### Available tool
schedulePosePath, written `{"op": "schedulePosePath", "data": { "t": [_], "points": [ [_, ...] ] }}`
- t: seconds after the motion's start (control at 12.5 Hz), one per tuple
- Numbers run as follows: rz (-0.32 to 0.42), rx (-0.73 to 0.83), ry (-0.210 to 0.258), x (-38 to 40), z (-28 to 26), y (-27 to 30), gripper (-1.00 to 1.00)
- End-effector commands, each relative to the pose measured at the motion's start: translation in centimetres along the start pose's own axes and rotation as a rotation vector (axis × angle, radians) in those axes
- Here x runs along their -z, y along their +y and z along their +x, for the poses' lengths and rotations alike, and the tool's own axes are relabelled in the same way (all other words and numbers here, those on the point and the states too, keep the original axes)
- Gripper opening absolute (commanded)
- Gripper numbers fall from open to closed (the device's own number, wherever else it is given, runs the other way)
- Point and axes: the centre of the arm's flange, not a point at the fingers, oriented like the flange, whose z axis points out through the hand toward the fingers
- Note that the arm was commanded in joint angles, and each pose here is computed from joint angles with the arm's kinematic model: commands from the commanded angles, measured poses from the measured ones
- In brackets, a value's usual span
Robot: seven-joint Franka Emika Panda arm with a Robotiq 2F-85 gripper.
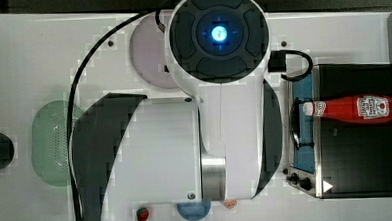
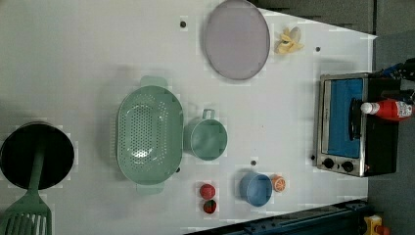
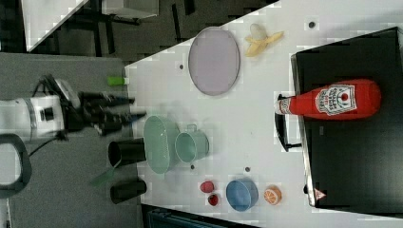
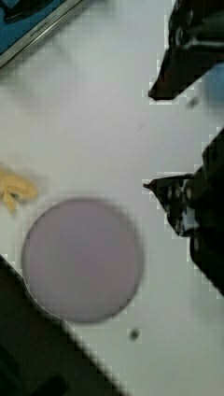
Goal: Pick Ketchup from oven and place it on table.
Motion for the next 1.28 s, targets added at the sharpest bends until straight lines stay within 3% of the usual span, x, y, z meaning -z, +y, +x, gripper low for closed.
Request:
{"op": "schedulePosePath", "data": {
  "t": [0.08, 0.24, 0.48, 0.88, 1.28],
  "points": [
    [0.002, -0.101, -0.046, 7.9, -6.3, 10.8, 0.59],
    [0.001, -0.105, -0.047, 7.8, -6.1, 11.0, 1.00],
    [0.010, -0.155, -0.054, 7.2, -4.1, 12.7, 1.00],
    [0.055, -0.362, -0.045, 3.5, 4.6, 19.4, 1.00],
    [0.063, -0.563, 0.034, -2.4, 13.0, 26.2, 1.00]
  ]
}}
